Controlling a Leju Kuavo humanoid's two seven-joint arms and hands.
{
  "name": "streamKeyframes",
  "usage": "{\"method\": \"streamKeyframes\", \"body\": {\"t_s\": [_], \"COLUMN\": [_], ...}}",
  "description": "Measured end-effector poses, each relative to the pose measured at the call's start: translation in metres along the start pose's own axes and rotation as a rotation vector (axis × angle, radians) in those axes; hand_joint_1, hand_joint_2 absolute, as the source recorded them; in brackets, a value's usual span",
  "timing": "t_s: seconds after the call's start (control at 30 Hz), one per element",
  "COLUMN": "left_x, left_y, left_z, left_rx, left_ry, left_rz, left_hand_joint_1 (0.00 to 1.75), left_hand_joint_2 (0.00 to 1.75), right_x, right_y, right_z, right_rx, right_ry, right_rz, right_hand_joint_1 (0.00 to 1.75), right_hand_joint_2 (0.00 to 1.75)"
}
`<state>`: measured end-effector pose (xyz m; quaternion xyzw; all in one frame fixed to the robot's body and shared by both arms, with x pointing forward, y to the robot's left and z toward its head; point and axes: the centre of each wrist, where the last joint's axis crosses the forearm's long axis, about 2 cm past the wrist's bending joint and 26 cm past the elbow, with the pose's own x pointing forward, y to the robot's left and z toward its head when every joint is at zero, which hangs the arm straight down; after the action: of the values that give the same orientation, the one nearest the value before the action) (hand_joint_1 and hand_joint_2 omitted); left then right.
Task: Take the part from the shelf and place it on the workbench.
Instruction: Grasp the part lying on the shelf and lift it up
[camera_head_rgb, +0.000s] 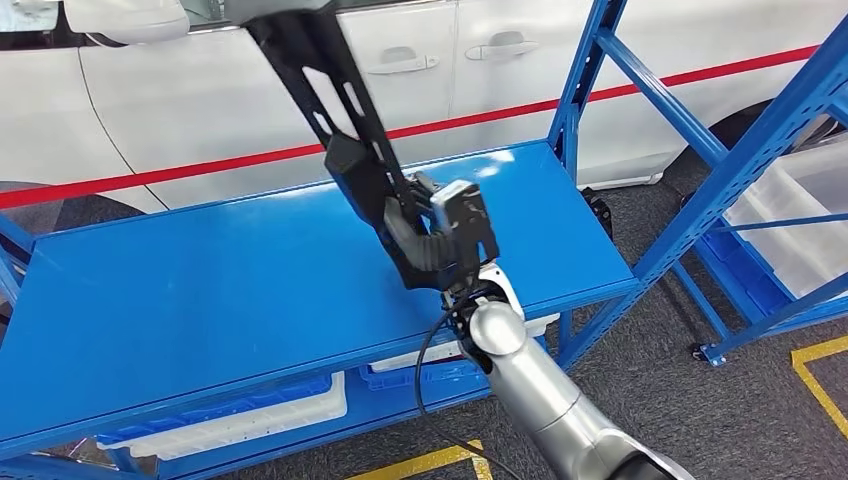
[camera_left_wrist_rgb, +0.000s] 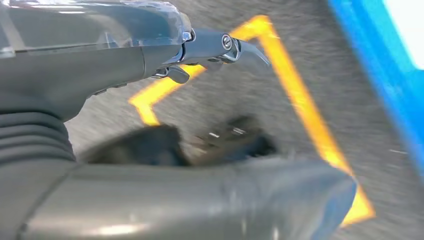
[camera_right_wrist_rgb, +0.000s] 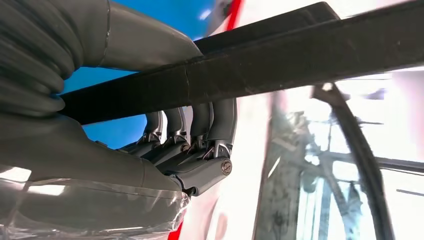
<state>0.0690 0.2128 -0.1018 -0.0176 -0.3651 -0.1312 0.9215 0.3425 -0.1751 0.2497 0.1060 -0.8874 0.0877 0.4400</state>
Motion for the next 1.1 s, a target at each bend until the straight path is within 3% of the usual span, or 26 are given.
{"method": "streamKeyframes", "body": {"t_s": [0.23, 0.73, 0.87, 1.1], "left_x": [0.003, 0.001, 0.002, 0.002], "left_y": [-0.011, -0.007, -0.007, -0.004], "left_z": [0.000, 0.001, 0.000, -0.001], "left_rx": [-0.029, 0.053, 0.059, 0.049], "left_ry": [-0.082, -0.065, -0.066, -0.043], "left_rz": [0.203, 0.282, 0.280, 0.296], "left_hand_joint_1": [0.00, 0.00, 0.00, 0.00], "left_hand_joint_2": [0.00, 0.00, 1.75, 1.75], "right_x": [0.011, 0.018, 0.017, 0.016], "right_y": [-0.013, -0.004, -0.003, -0.003], "right_z": [0.030, 0.068, 0.071, 0.071], "right_rx": [0.046, 0.067, 0.067, 0.080], "right_ry": [-0.088, -0.118, -0.109, -0.106], "right_rz": [-0.218, -0.182, -0.184, -0.189], "right_hand_joint_1": [1.75, 1.75, 1.75, 1.75], "right_hand_joint_2": [1.75, 1.75, 1.75, 1.75]}}
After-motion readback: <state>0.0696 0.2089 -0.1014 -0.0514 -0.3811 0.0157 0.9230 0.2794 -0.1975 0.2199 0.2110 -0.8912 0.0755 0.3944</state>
